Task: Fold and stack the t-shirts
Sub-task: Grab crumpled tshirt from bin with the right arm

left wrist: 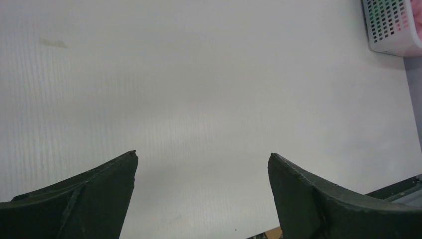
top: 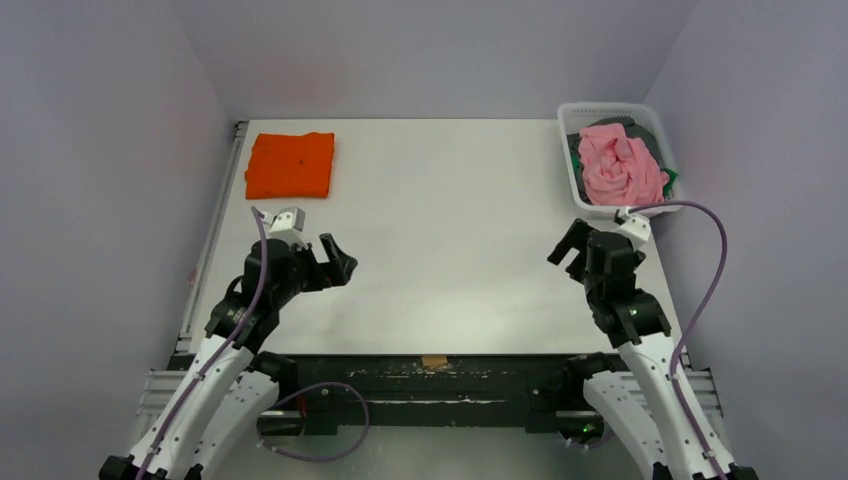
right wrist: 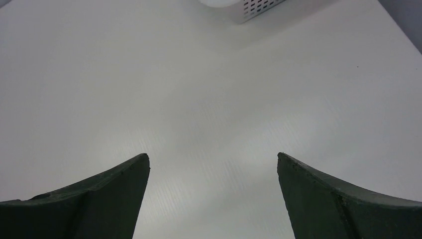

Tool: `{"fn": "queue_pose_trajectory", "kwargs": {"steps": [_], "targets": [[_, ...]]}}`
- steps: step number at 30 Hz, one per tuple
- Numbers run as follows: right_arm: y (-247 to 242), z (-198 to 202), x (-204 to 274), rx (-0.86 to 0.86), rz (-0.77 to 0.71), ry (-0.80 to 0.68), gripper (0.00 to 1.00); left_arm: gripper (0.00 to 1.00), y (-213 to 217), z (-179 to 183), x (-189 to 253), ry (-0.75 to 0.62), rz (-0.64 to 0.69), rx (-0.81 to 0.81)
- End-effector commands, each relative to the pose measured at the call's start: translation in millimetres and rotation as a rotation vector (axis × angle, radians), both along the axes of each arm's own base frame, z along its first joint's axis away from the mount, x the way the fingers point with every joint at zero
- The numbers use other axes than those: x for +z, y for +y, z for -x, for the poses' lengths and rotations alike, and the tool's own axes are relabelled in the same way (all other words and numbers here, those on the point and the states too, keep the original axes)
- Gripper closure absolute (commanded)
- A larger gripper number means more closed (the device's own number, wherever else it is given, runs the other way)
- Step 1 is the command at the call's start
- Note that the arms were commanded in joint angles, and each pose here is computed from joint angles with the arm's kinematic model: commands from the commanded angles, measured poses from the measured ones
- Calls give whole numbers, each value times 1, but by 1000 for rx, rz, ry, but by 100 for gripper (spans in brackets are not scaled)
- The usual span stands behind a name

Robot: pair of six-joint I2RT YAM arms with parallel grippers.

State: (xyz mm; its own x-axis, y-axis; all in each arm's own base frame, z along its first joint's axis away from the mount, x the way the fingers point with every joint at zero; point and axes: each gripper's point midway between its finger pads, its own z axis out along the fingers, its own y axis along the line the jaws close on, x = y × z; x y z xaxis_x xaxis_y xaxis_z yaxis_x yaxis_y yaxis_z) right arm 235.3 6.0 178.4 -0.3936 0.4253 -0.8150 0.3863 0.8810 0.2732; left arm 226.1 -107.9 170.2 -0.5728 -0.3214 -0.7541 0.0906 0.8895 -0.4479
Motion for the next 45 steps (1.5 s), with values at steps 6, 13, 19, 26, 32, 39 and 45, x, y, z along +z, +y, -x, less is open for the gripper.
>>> {"fn": "queue_pose_trajectory", "kwargs": {"steps": [6,13,19,26,32,39,45], "targets": [[-47,-53,61,-264,211,-128,1,0,-10,-17,4,-23,3,-27],[-100,-136,66,-352,188,-4,1,0,-8,-18,-3,11,-11,-15],[-144,-218,56,-317,69,30,7,0,-2,-17,-5,16,-30,14],[-167,-284,-11,-263,26,199,24,0,7,-18,-10,53,-71,59],[-172,-294,-19,-264,43,203,88,0,10,-19,-12,60,-80,70],[-164,-276,63,-256,61,6,100,0,5,-19,-8,48,-57,55],[-116,-254,170,-113,60,-198,100,0,5,-15,-5,32,-33,56]]}}
